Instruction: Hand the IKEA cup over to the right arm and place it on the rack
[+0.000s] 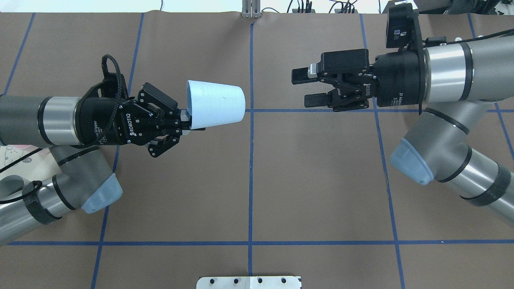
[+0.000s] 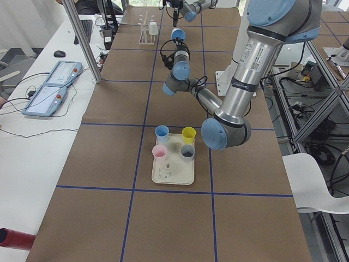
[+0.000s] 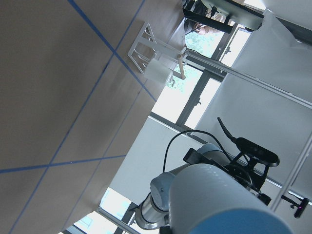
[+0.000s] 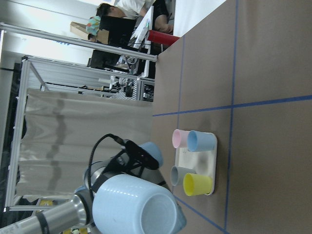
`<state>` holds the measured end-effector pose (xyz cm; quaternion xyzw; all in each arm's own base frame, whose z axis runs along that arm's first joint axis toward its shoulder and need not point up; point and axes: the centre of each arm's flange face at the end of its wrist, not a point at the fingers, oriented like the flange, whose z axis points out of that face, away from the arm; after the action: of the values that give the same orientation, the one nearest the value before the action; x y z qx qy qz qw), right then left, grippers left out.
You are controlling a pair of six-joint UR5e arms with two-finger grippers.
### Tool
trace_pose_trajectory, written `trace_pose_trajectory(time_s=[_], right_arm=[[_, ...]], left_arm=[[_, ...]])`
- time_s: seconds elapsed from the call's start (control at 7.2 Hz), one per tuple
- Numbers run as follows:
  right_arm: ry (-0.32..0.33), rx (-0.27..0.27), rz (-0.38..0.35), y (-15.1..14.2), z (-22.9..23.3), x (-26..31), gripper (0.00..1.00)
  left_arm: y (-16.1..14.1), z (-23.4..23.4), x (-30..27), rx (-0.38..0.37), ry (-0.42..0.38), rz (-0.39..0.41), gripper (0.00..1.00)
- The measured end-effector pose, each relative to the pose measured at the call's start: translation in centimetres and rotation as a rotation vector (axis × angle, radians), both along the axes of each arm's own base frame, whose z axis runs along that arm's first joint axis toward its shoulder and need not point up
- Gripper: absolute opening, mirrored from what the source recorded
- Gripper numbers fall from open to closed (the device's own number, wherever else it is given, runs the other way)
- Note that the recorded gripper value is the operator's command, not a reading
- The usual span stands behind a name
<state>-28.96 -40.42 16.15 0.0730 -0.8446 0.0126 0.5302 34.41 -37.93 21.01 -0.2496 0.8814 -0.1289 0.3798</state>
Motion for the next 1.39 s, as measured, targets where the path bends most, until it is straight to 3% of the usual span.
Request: trace_pose_trajectory(time_s=[0.28,0.56,0.97,1.39], right_arm=[[-0.135,0.017,-0.007,2.7,-1.5,-2.5,0.97],[-0.24,-0.027,-0.022,4.5,-2.2,-4.1,0.97],[-0.347,-0.084,-0.063,5.5,-2.4,-3.9,0.97],[-0.356,-0.102,-0.074,5.9,-2.3,-4.7,0.96]], left_arm=[[2.4,-1.1,1.1,-0.063,0.168,0.083,0.0],[4.3,-1.4,2.0,-0.108,0.289,0.126,0.0],[5.1,-1.9,2.7,-0.125,0.331,0.139,0.0],[4.9,-2.7,3.7,-0.122,0.339,0.143,0.0]])
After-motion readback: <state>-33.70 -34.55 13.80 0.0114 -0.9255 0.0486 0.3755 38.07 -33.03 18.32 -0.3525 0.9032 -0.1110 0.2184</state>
